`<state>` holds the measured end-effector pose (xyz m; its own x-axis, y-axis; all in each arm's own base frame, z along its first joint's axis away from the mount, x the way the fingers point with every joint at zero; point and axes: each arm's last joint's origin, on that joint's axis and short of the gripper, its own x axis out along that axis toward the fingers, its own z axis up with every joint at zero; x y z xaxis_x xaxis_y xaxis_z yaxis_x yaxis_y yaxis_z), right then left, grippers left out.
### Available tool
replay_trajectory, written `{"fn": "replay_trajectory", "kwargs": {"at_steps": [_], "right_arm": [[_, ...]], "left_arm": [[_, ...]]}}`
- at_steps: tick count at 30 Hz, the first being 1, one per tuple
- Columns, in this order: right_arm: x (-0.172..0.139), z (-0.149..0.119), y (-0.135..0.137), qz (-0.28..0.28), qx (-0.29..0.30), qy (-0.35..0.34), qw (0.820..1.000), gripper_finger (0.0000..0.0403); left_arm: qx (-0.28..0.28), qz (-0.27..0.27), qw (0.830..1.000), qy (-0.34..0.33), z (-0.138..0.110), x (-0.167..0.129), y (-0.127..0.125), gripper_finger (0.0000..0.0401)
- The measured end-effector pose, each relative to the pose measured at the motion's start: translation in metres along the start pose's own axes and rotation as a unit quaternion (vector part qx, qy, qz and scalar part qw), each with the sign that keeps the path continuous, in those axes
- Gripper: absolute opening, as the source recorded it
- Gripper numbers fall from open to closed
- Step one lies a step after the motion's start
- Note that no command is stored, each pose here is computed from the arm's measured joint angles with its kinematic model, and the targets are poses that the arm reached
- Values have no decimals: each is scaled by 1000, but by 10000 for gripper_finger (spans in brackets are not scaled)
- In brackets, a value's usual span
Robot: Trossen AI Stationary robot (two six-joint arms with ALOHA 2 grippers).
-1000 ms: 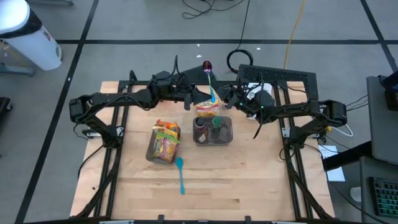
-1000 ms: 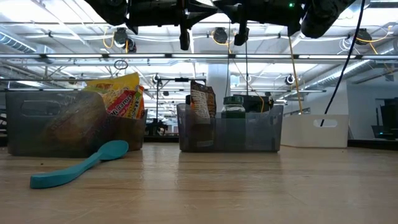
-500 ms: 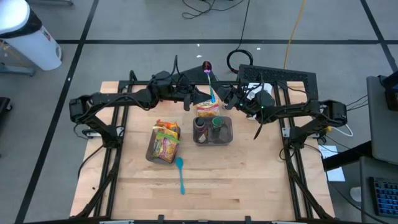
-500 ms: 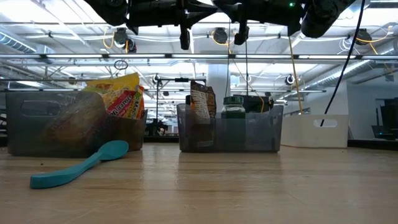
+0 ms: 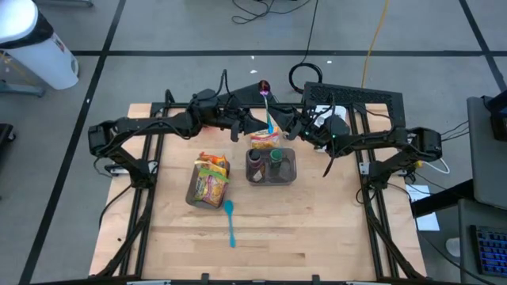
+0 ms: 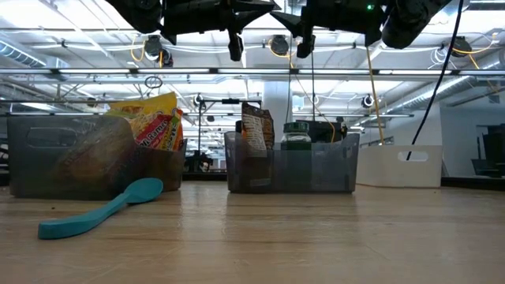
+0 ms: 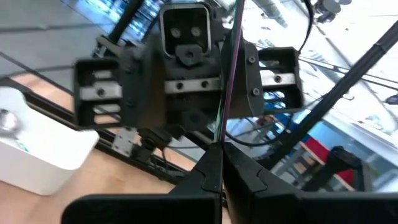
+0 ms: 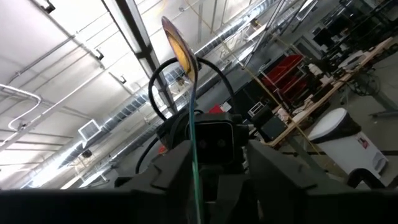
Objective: Pick & Place Food Item
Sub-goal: Put the blue spoon into the white bin
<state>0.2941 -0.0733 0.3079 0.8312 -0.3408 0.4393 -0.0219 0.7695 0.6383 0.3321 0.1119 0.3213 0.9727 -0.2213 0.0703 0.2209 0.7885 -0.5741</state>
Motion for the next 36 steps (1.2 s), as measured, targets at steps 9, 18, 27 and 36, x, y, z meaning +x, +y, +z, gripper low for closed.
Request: {"fn": "replay_trajectory", "kwargs": {"at_steps": [9,18,27,36], "right_arm": [[1,7,-5,34,29,18,999,206],[16,7,-4,23,37,106,993,190],[20,9,-1,14,26,115,993,115],[19,10,0,27,13,120,992,14]], "left_arm": [[-30,-19,999,20,0,-2,1,1],[-67,-4,996,56,-6,-3,6,1],[-66,-4,996,56,-6,-3,6,1],[-62,-1,997,54,-5,-4,8,0]]}}
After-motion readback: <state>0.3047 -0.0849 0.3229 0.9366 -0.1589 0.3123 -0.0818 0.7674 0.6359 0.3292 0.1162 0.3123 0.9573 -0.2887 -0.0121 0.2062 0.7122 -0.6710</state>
